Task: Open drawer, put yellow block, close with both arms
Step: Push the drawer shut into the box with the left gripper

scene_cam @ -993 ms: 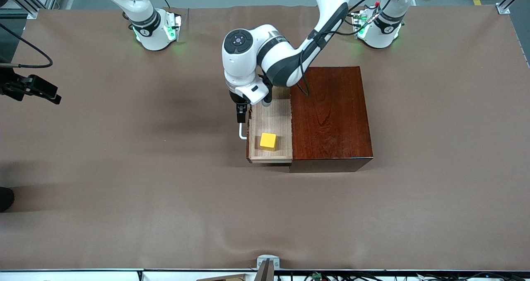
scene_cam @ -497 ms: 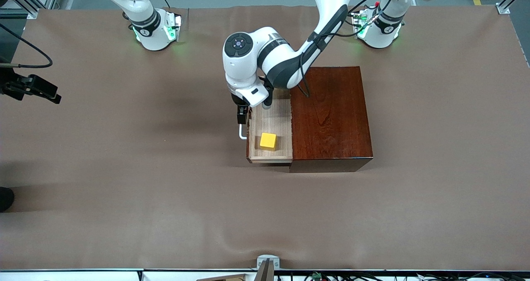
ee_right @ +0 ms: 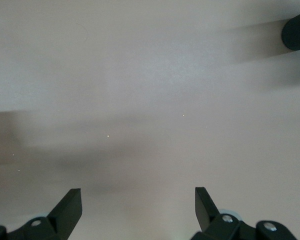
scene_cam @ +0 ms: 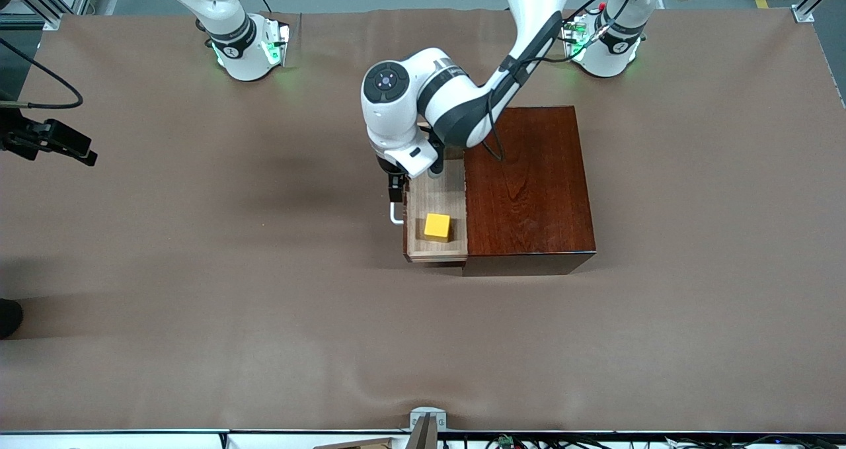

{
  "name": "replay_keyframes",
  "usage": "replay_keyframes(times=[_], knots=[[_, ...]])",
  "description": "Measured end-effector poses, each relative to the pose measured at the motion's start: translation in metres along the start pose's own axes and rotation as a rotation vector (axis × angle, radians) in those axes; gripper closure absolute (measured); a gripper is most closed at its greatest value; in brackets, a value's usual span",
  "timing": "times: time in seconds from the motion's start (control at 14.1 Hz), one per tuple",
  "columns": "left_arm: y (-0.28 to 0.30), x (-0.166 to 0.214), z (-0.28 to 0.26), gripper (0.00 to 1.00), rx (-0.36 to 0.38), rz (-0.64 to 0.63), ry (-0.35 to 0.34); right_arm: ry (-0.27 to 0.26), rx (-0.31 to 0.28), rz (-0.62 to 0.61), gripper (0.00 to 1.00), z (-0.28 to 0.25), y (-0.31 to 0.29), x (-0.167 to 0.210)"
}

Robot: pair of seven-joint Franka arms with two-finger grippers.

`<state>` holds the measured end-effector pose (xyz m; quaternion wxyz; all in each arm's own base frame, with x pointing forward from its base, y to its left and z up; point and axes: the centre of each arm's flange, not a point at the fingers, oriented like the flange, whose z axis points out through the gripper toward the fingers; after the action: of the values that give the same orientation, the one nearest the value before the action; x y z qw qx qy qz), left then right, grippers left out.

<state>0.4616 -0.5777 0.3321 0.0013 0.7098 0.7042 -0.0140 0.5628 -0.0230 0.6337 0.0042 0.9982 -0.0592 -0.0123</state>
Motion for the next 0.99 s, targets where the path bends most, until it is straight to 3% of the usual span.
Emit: replay_keyframes(times=[0.28,0.71,0.99], knots=[[0.01,0.016,0.0,0.0,0.038,-0.024,0.048,-0.001,0.044,0.029,0.0,0.0,0.013,0.001],[0.024,0.047,0.008,0.0,0.045,-0.03,0.205,-0.002,0.046,0.021,0.0,0.0,0.009,0.001],[0.041,0.069,0.01,0.0,0.041,-0.059,0.253,-0.002,0.046,0.023,0.0,0.0,0.01,0.001]])
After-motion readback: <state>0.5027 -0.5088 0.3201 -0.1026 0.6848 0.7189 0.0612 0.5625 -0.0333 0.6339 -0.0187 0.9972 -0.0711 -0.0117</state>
